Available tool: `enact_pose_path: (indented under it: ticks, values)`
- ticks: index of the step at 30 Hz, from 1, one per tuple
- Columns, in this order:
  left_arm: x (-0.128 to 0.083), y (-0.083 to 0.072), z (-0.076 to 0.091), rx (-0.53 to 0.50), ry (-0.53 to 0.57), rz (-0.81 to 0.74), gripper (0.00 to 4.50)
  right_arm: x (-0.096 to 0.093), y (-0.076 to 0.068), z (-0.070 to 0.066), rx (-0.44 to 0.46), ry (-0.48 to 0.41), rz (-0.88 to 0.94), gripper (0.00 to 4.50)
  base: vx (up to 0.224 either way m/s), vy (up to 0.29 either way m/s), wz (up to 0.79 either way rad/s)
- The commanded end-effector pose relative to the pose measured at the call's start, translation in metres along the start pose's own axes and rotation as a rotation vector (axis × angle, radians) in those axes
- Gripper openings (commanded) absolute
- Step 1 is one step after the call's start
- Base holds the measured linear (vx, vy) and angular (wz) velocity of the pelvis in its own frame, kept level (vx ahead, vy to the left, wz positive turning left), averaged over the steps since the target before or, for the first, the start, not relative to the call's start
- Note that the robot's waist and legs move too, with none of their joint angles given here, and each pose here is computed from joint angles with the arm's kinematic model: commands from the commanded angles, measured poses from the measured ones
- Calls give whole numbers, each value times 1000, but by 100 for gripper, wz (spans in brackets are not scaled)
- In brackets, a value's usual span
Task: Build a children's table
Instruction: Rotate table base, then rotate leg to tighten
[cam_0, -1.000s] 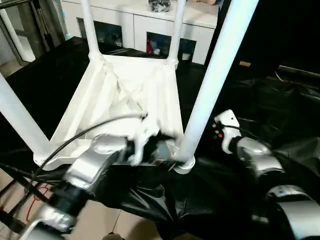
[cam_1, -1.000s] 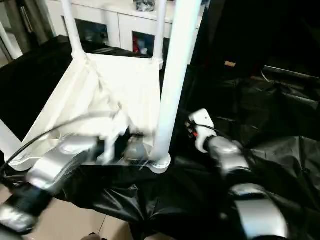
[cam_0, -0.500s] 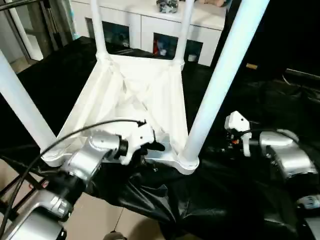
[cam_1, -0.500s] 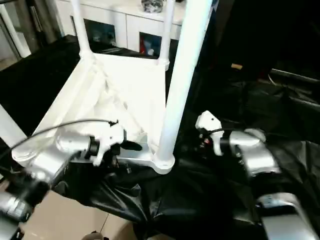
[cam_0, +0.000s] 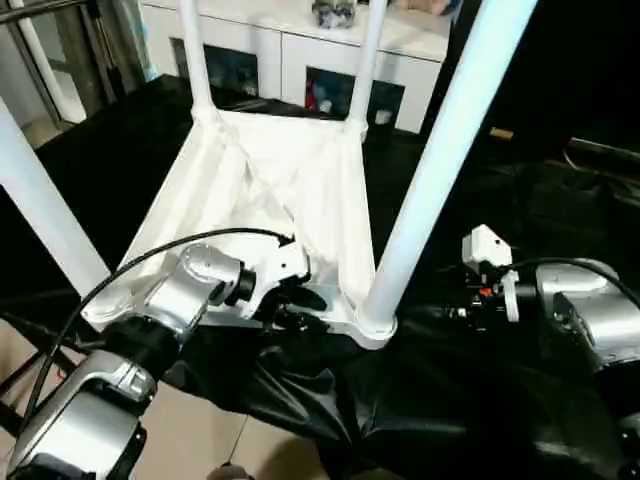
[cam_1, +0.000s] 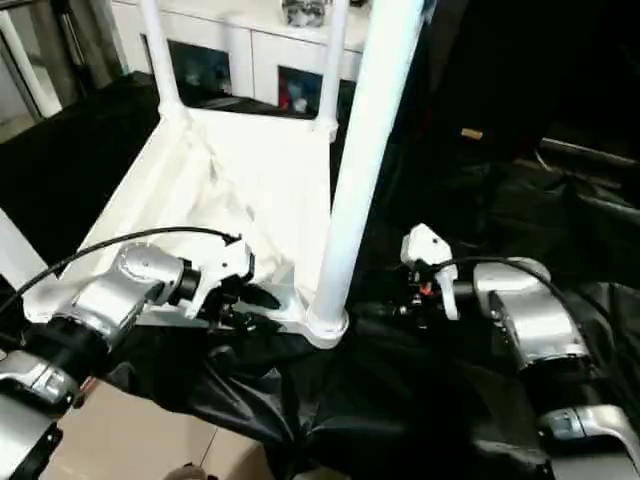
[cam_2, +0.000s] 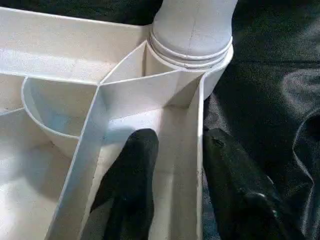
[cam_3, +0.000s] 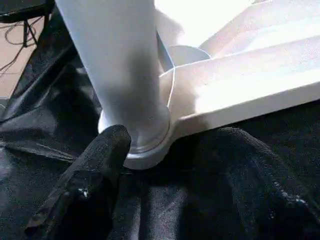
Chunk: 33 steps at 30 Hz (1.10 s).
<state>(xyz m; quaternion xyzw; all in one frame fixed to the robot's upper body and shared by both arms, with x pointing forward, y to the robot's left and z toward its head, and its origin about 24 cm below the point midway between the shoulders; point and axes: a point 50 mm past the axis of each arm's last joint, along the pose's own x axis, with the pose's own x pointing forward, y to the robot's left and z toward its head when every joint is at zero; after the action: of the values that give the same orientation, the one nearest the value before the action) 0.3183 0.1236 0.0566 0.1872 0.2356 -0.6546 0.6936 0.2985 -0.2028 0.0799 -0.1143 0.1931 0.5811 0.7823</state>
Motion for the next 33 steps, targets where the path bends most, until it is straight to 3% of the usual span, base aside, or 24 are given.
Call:
enact_pose_path:
  ticks: [1, 4, 5, 12, 16, 22, 28, 33]
  values:
    - [0, -3, -12, -36, 78, -39, 147, -4, 3, 2, 7, -1, 19, 315, 0, 0, 0]
    - [-1, -4, -14, -42, 94, -56, 128, -5, 5, 3, 19, 1, 28, 315, 0, 0, 0]
    - [-2, -4, -15, -45, 97, -56, 111, -5, 6, 3, 25, 0, 31, 344, 0, 0, 0]
    - [-6, -5, -24, -91, 131, -33, 51, -3, 12, 7, 95, -36, 77, 397, 0, 0, 0]
    - [-10, -4, -28, -140, 115, 38, 13, 2, 8, 5, 37, -26, 9, 435, 0, 0, 0]
    - [-12, 2, -25, -226, 25, 224, 4, 21, 12, 4, -10, -69, -15, 437, 0, 0, 0]
    - [-5, -3, -20, -209, -32, 229, 4, 42, 13, 4, -36, -74, -31, 437, 0, 0, 0]
    - [-1, -9, -15, -170, -68, 179, 4, 55, -2, 7, -44, -108, -154, 437, 0, 0, 0]
